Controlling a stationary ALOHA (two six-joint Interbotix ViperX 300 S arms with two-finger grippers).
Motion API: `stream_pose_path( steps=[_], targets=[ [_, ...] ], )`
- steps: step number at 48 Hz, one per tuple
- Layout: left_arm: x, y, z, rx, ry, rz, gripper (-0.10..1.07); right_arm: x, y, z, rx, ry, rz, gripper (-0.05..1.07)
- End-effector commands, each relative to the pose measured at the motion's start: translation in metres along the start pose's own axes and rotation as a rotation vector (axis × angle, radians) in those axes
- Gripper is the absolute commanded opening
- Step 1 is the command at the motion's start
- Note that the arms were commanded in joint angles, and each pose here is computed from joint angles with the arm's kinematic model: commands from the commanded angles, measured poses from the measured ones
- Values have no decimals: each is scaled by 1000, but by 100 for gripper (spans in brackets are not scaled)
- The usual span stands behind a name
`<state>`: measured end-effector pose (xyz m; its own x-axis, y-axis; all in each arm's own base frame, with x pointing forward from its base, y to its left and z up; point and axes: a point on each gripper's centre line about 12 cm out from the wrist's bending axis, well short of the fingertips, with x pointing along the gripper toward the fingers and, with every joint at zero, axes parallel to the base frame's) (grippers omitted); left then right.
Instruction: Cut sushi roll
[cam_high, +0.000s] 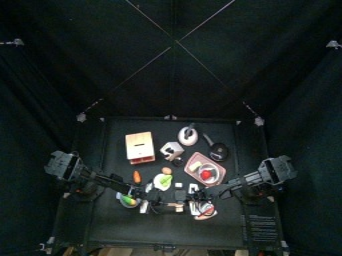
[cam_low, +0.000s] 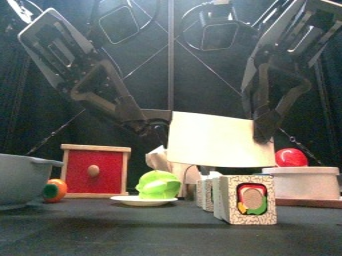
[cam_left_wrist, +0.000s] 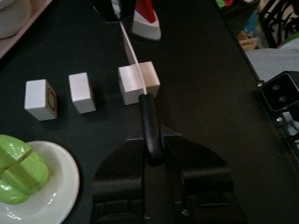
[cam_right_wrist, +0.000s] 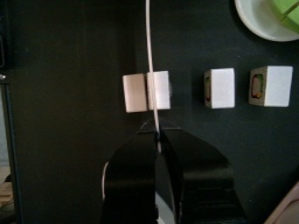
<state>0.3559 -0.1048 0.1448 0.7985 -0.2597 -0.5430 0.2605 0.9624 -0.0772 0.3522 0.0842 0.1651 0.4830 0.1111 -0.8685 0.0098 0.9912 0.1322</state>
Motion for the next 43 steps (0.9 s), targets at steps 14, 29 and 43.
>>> stream_pose_path(
  steps=[14,29,43],
  targets=[
    [9,-13,0,0,-8,-29,44,-3,5,2,12,-6,18,31],
    [9,-11,1,-3,-9,-24,44,0,4,1,15,1,14,31],
    [10,-11,-1,-5,-4,-23,44,6,3,-2,15,20,8,31]
  ],
)
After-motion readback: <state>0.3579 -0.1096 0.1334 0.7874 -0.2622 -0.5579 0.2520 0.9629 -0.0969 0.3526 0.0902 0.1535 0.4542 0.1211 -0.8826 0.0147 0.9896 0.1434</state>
